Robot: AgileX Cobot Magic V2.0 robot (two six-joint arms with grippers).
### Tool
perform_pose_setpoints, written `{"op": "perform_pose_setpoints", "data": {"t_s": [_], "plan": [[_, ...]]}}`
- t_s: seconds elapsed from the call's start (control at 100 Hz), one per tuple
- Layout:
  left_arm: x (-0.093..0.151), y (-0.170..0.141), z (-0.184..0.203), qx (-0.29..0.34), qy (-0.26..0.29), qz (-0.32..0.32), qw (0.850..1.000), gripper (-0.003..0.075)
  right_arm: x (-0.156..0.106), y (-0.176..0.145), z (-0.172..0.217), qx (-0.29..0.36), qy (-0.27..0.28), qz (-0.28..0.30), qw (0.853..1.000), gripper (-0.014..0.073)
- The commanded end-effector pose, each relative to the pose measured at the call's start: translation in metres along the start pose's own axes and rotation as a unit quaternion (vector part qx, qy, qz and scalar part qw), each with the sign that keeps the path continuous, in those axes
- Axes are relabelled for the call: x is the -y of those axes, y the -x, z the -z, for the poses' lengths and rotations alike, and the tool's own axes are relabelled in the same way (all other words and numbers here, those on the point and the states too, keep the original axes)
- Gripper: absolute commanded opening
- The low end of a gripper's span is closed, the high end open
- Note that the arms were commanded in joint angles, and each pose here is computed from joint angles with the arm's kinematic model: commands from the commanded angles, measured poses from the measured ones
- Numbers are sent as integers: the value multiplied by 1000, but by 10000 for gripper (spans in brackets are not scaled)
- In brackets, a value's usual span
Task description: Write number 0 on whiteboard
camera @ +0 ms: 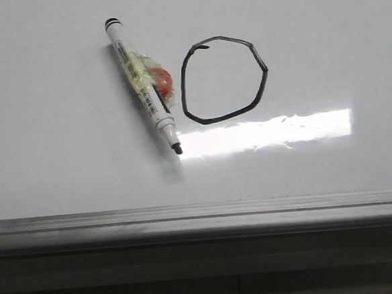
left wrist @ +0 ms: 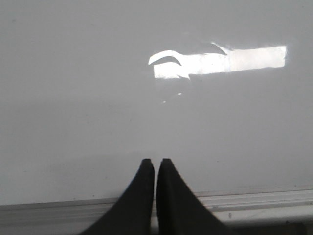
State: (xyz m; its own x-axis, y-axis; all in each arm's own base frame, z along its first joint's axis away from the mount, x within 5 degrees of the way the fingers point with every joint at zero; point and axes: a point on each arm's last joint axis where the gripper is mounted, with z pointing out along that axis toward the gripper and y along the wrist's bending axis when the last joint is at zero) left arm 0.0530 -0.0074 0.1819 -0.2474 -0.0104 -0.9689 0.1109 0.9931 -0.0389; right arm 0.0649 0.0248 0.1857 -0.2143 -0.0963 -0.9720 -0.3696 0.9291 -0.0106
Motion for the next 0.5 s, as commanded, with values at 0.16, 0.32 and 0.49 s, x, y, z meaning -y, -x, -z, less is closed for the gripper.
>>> {"op": "perform_pose_setpoints", "data": {"t_s": [0.16,0.32,0.49], "plan": [[0,-5,-1,18,-1,12,1000,-20,7,-11,11,-3,-58,26,998,-69],[0,-5,-1,18,-1,12,1000,-20,8,-10,15,8,-70,48,996,-69],[0,-5,-1,18,-1,12,1000,-20,8,-10,15,12,-70,48,996,-69]]}}
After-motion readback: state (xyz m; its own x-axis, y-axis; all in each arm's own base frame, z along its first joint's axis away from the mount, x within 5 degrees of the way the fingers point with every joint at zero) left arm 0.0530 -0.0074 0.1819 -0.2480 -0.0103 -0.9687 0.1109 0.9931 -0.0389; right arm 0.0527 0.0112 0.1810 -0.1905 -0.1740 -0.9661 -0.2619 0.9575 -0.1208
